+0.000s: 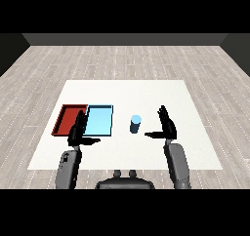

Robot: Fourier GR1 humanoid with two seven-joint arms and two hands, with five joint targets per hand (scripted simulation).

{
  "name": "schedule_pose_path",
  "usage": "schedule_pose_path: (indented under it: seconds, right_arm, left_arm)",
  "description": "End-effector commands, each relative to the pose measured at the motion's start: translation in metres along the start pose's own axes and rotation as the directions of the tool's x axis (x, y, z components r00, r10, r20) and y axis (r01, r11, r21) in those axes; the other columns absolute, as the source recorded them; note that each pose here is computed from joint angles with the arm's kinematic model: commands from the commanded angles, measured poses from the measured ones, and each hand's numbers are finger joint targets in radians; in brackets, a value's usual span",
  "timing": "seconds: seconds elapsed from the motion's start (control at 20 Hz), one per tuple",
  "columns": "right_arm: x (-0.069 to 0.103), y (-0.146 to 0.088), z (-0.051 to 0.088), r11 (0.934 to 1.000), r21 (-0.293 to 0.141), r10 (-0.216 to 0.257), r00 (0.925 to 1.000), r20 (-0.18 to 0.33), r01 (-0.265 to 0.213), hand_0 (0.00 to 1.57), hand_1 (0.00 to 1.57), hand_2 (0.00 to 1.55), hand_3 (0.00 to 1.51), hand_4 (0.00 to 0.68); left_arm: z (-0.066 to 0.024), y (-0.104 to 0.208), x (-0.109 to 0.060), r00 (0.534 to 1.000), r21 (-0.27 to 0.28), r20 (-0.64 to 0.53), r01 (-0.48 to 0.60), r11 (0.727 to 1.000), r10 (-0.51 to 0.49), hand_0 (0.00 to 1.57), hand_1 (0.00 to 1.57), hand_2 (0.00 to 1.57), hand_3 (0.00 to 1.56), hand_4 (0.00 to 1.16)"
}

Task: Pick the blue can and put it in the blue box

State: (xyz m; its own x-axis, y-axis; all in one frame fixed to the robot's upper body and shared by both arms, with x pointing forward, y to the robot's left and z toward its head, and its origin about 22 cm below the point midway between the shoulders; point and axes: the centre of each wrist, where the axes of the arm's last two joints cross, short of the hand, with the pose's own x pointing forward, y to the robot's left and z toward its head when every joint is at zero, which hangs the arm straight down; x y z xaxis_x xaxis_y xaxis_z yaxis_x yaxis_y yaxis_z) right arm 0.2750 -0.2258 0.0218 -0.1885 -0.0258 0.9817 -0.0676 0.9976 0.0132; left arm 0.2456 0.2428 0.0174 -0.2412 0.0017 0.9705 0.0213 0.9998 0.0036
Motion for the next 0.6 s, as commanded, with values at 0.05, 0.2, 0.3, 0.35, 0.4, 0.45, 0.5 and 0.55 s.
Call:
schedule_pose_path:
  seconds: [0.05, 0.2, 0.3, 0.35, 0.4, 0.45, 0.5, 0.55]
  right_arm:
    - [0.011, -0.008, -0.011, 0.9957, 0.054, -0.081, 0.9877, 0.133, 0.075, 0.00, 0.00, 0.00, 0.00, 0.000]
    - [-0.012, -0.006, -0.008, 0.9951, 0.071, -0.078, 0.9865, 0.144, 0.069, 0.00, 0.00, 0.00, 0.00, 0.000]
    - [-0.007, -0.001, 0.009, 0.9956, 0.041, -0.089, 0.9872, 0.132, 0.084, 0.00, 0.00, 0.00, 0.00, 0.000]
    - [-0.008, -0.014, 0.007, 0.9927, 0.070, -0.107, 0.9866, 0.124, 0.098, 0.00, 0.00, 0.00, 0.00, 0.000]
    - [-0.009, -0.003, -0.013, 0.9938, 0.036, -0.109, 0.9867, 0.121, 0.105, 0.00, 0.00, 0.00, 0.00, 0.000]
    - [-0.010, -0.016, -0.011, 0.9939, 0.051, -0.103, 0.9864, 0.128, 0.098, 0.00, 0.00, 0.00, 0.00, 0.000]
    - [-0.019, 0.010, -0.021, 0.9958, 0.042, -0.086, 0.9896, 0.115, 0.082, 0.00, 0.00, 0.00, 0.00, 0.000]
    - [-0.023, -0.005, 0.012, 0.9944, 0.052, -0.098, 0.9873, 0.125, 0.092, 0.00, 0.00, 0.00, 0.00, 0.000]
  left_arm:
    - [-0.0030, 0.002, -0.003, 0.979, 0.002, 0.196, -0.059, 0.998, 0.057, 0.00, 0.00, 0.00, 0.00, 0.00]
    - [-0.0006, 0.000, -0.020, 0.976, -0.003, 0.198, -0.091, 0.996, 0.089, 0.00, 0.00, 0.00, 0.00, 0.00]
    - [0.0098, 0.017, -0.023, 0.975, 0.011, 0.205, -0.091, 0.996, 0.087, 0.00, 0.00, 0.00, 0.00, 0.00]
    - [0.0216, 0.005, -0.021, 0.973, 0.012, 0.219, -0.080, 0.997, 0.075, 0.00, 0.00, 0.00, 0.00, 0.00]
    - [0.0092, 0.014, -0.013, 0.972, 0.010, 0.211, -0.105, 0.994, 0.101, 0.00, 0.00, 0.00, 0.00, 0.00]
    - [0.0001, 0.007, -0.024, 0.974, -0.001, 0.211, -0.087, 0.996, 0.086, 0.00, 0.00, 0.00, 0.00, 0.00]
    - [-0.0010, 0.006, -0.032, 0.976, -0.004, 0.190, -0.111, 0.994, 0.109, 0.00, 0.00, 0.00, 0.00, 0.00]
    - [0.0129, -0.004, -0.029, 0.974, 0.010, 0.202, -0.109, 0.994, 0.104, 0.00, 0.00, 0.00, 0.00, 0.00]
